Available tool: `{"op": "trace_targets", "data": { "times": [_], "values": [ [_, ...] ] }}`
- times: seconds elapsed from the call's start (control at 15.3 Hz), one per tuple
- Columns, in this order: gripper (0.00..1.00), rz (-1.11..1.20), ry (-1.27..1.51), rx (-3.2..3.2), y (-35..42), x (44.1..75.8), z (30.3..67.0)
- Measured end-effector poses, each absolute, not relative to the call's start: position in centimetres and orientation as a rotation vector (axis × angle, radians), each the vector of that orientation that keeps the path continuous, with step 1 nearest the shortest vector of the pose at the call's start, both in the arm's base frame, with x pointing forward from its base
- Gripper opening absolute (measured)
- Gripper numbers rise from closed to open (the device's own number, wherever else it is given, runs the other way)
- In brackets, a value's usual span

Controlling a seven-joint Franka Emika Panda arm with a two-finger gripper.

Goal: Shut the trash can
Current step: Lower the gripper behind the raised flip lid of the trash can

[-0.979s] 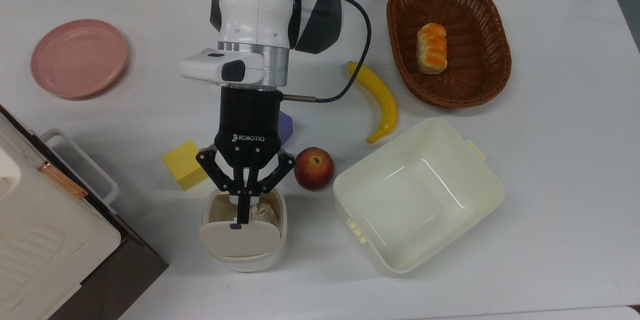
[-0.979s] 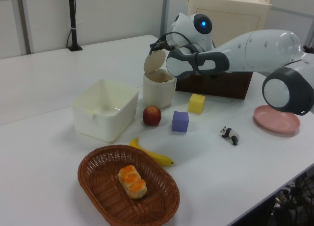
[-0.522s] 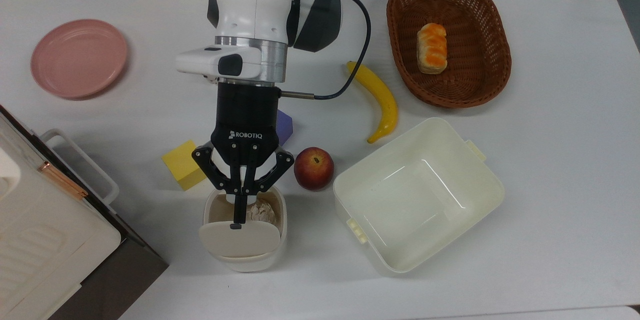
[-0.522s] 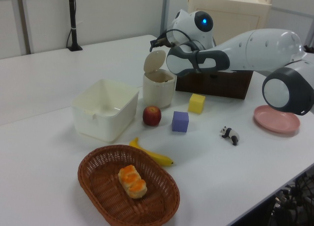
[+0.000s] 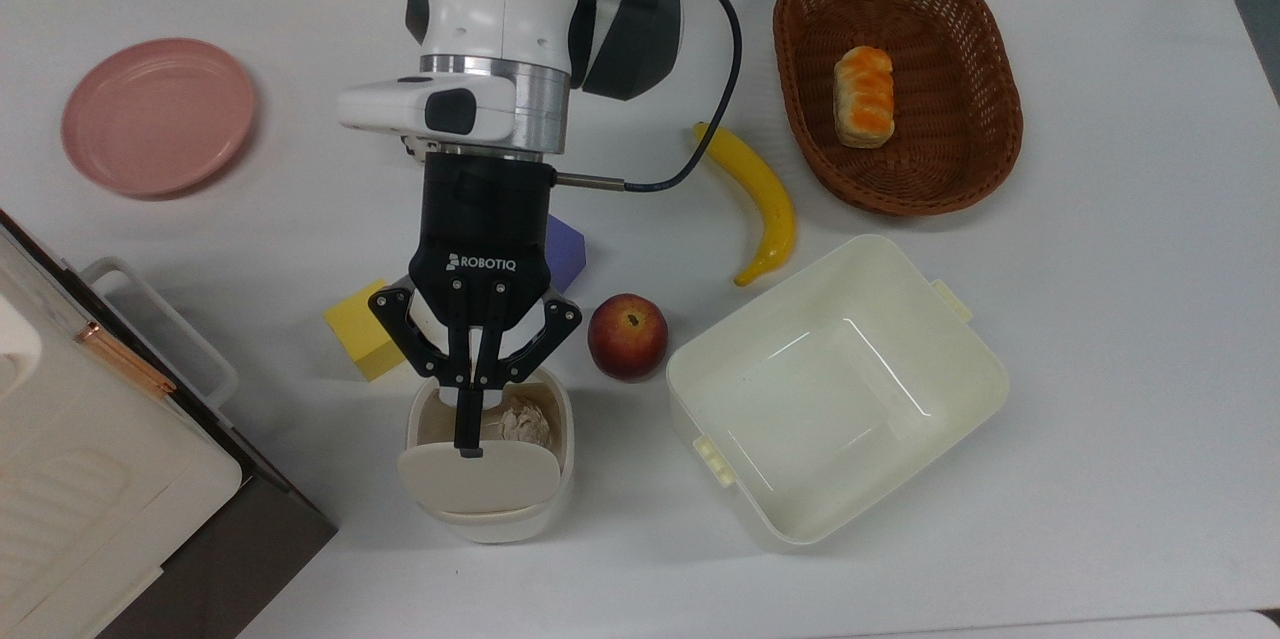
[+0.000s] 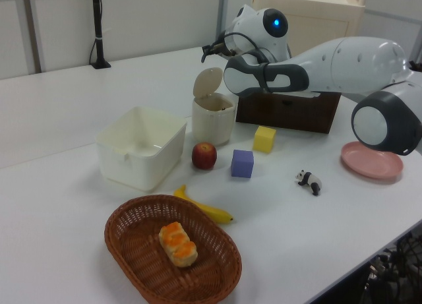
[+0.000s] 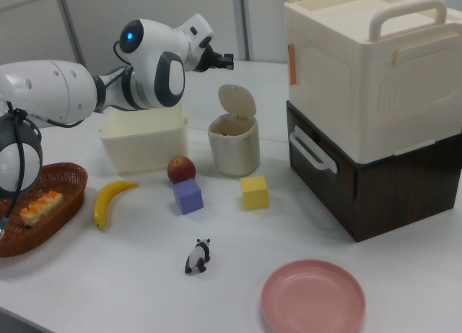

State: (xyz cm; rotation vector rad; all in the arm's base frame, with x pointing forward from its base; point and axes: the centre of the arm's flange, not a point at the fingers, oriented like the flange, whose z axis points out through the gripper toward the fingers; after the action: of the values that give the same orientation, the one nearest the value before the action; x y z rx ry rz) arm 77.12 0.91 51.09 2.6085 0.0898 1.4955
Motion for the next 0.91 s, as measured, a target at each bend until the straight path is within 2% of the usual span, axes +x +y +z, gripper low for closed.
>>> {"op": "trace_targets", "data": {
  "times": [0.39, 0.91],
  "values": [
    [0.01, 1.468, 0.094, 2.611, 0.7, 77.9, 49.2],
    [0.01, 1.454, 0.102, 2.613, 0.7, 78.1, 48.5]
  ]
}}
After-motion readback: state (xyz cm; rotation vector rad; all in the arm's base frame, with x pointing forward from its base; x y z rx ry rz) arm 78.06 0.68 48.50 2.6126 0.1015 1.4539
